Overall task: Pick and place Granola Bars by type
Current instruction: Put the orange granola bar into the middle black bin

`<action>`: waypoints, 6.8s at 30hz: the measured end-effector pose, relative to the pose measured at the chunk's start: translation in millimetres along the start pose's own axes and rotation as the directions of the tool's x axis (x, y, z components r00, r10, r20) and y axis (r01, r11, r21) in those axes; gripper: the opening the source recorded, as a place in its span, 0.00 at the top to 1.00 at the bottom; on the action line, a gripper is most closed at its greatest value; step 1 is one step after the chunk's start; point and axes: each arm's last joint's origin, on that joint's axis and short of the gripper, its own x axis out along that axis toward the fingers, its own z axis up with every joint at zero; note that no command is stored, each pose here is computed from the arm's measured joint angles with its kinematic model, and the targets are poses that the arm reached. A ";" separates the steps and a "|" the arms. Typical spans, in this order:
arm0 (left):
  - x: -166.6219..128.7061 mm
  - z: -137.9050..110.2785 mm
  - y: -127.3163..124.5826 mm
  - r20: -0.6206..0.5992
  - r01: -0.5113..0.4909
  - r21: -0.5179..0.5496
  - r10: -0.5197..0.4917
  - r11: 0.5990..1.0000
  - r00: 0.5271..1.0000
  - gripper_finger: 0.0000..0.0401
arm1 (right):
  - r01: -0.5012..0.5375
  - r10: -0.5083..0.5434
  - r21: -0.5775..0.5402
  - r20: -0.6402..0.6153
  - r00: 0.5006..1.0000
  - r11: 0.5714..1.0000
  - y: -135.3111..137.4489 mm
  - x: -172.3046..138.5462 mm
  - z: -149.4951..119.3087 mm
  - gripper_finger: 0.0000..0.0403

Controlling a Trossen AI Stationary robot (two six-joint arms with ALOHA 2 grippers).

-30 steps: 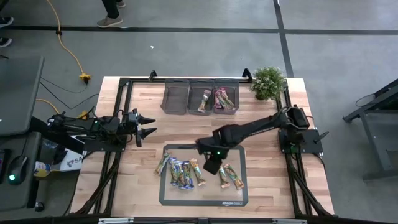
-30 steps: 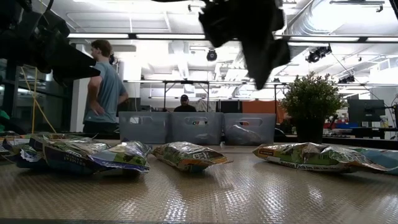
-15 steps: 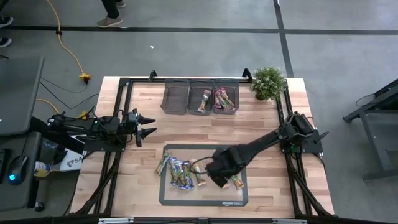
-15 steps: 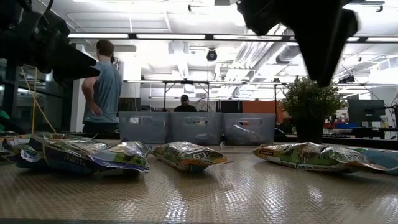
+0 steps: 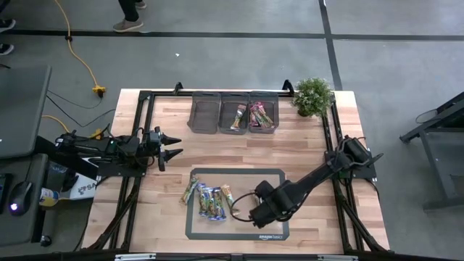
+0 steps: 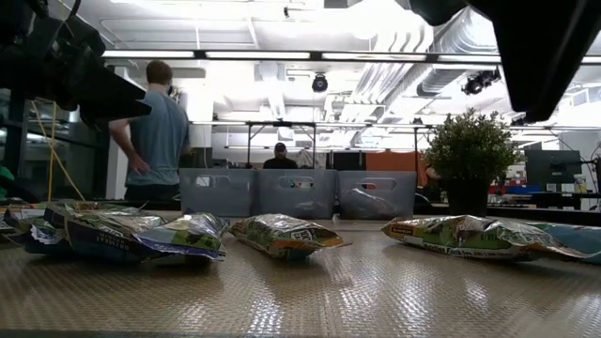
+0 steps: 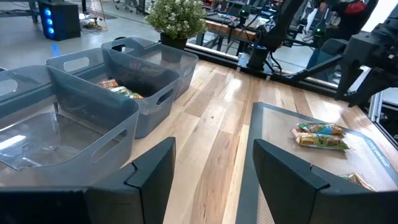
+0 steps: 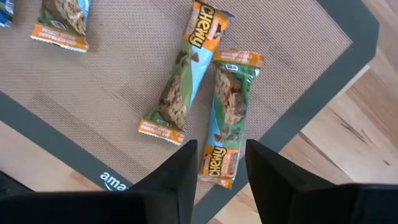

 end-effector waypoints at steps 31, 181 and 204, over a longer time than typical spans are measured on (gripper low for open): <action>0.0 0.0 0.0 0.000 0.000 0.000 0.000 1.000 1.000 0.47 | 0.021 -0.011 0.084 -0.120 0.993 0.996 -16.5 61.8 -9.0 0.45; 0.0 0.0 0.0 0.000 0.000 0.000 0.000 1.000 1.000 0.47 | -0.388 0.154 0.102 0.805 0.573 0.916 -115.8 17.0 318.9 0.82; 0.0 0.0 0.0 0.000 0.000 0.000 0.000 1.000 1.000 0.47 | -0.371 0.095 0.290 0.662 0.743 0.882 -140.6 63.4 330.0 0.82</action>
